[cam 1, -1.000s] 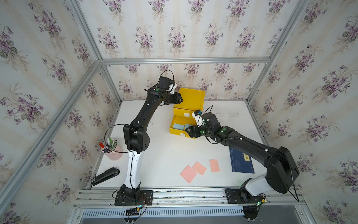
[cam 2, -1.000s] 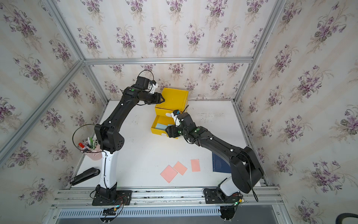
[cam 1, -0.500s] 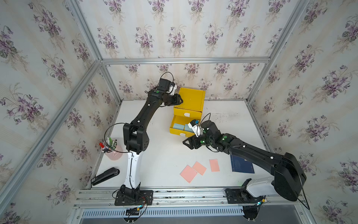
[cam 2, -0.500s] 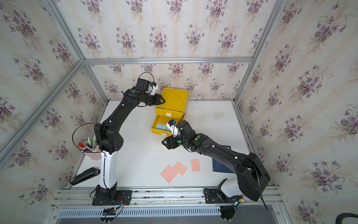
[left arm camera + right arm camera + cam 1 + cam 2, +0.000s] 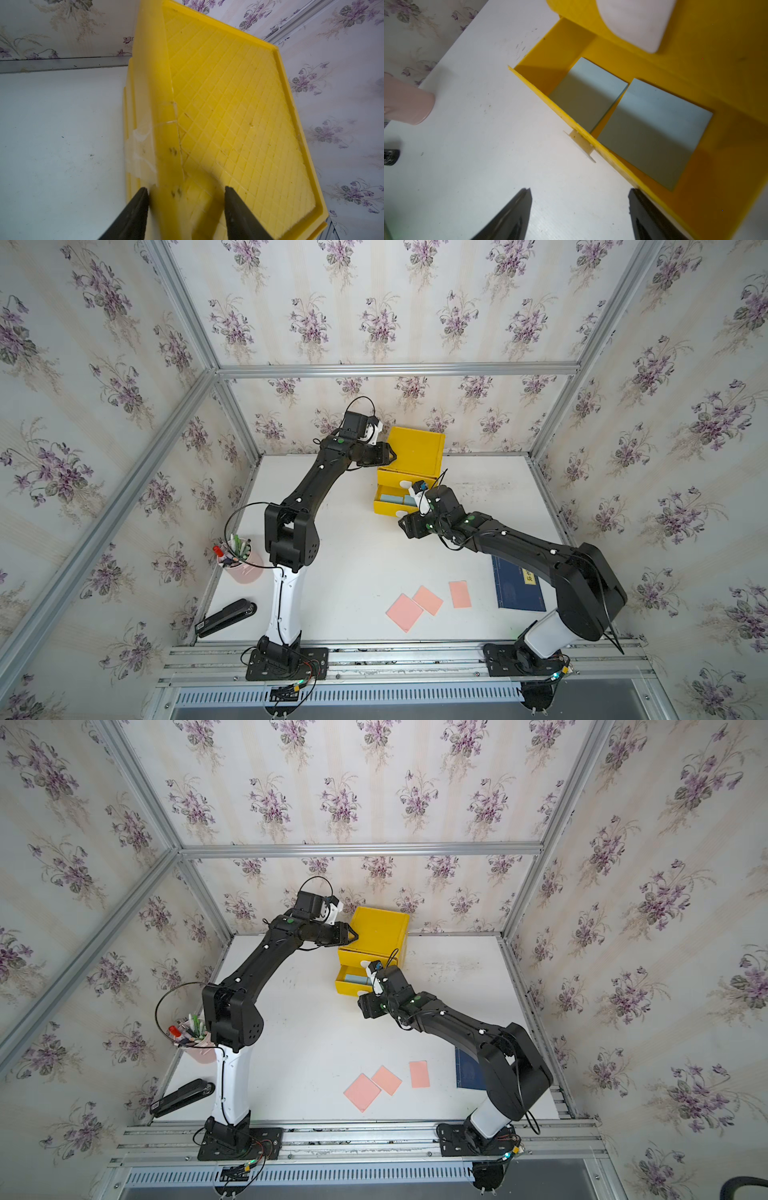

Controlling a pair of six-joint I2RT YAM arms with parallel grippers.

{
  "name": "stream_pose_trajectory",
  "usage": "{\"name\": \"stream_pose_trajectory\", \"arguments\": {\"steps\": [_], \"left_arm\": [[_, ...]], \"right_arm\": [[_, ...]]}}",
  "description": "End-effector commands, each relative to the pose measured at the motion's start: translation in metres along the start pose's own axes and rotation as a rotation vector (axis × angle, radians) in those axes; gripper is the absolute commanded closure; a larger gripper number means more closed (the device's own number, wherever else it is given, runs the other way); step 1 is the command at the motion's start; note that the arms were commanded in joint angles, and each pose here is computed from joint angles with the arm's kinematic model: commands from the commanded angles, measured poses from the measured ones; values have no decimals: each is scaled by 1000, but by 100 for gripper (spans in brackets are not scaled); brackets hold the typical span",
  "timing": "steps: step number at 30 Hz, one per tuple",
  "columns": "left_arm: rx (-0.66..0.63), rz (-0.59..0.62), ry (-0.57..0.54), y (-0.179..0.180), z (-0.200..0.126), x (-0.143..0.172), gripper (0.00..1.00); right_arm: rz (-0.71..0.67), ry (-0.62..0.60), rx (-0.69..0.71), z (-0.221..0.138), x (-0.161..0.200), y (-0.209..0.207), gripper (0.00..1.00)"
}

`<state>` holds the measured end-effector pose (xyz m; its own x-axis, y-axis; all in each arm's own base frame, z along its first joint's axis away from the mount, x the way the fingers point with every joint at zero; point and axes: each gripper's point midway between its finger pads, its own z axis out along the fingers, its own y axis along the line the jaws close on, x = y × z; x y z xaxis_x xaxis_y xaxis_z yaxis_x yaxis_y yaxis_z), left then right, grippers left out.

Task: Please put the sticky notes in the drawer by color
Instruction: Close the drawer in the storage box.

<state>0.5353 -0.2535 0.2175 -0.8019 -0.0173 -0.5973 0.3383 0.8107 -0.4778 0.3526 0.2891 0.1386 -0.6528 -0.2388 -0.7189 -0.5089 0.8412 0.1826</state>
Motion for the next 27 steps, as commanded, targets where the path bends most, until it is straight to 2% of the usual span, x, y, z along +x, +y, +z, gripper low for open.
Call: {"name": "stream_pose_trajectory", "arguments": {"steps": [1,6,18,21,24,27], "left_arm": [[-77,-63,182,18,2,51,46],[-84,-68,187,18,-3,57,48],[-85,-84,174,11,-22,64,48],[-83,-90,169,8,-26,65,47],[-73,-97,155,5,-31,65,47],[-69,-94,143,3,-34,64,45]], "right_arm": [[-57,-67,136,3,-20,-23,20],[-91,-103,233,9,-33,-44,20],[-174,-120,265,11,-41,-58,19],[-175,-126,222,5,-41,-57,19],[-216,-160,89,-5,-41,-34,19],[-137,-223,24,-27,-46,-29,19]]}}
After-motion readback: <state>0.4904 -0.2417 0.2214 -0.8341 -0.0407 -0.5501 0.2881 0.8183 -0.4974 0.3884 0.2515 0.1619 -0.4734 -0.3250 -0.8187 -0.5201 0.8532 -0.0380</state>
